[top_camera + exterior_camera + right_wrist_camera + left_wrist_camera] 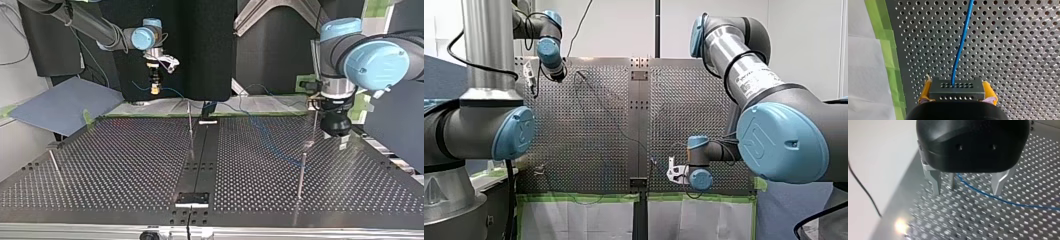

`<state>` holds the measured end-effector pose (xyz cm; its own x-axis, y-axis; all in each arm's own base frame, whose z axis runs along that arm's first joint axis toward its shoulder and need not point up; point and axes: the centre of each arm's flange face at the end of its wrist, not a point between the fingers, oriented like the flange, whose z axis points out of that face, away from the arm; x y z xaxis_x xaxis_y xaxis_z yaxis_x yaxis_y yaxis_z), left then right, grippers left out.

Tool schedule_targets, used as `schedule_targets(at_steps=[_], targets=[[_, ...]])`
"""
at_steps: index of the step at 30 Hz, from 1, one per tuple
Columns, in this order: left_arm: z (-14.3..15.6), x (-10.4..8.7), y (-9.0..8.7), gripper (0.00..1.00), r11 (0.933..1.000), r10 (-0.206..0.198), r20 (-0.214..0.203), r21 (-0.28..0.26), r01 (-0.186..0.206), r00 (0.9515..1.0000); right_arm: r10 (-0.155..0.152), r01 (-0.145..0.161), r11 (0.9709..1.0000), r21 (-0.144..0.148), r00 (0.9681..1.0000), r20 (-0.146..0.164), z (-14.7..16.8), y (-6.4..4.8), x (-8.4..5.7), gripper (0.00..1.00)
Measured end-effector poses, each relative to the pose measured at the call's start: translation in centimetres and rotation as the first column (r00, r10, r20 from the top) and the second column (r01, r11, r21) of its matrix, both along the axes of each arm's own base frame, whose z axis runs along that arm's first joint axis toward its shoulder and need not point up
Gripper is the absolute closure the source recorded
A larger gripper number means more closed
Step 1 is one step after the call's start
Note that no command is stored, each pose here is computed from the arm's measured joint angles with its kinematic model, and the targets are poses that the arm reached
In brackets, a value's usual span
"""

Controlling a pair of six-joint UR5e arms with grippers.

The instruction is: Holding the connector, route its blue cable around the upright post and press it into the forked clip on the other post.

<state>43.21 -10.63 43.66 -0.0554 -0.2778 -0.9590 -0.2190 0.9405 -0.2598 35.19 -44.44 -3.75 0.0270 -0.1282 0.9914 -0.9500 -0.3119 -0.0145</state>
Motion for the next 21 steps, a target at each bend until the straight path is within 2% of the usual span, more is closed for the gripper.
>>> schedule_targets(at_steps=[5,9,14,18,21], targets=[[3.9,-1.4,-0.3,0.0,0.9997,-0.016,0.044,0.019,0.015,0.9989,0.001,-0.001,1.0,-0.001,1.0,-0.001,0.0,0.0,0.0,0.98],[6.5,-3.1,-0.7,0.0,0.9983,-0.049,0.065,0.034,0.047,0.9967,0.002,-0.002,1.0,0.0,1.0,-0.001,0.0,0.0,0.0,0.98],[8.1,-5.1,-1.6,0.0,0.9935,-0.102,0.066,0.056,0.099,0.9926,0.002,-0.002,1.0,0.0,1.0,-0.001,0.0,0.0,0.0,0.98],[9.1,-7.1,-2.6,0.0,0.9869,-0.151,0.063,0.067,0.147,0.9866,0.008,-0.008,1.0,0.001,1.0,0.001,0.0,0.0,0.1,0.98],[9.4,-8.3,-3.0,0.0,0.9836,-0.17,0.056,0.07,0.166,0.9838,0.011,-0.011,0.9999,0.003,0.9999,0.001,0.0,0.1,0.1,0.98]])
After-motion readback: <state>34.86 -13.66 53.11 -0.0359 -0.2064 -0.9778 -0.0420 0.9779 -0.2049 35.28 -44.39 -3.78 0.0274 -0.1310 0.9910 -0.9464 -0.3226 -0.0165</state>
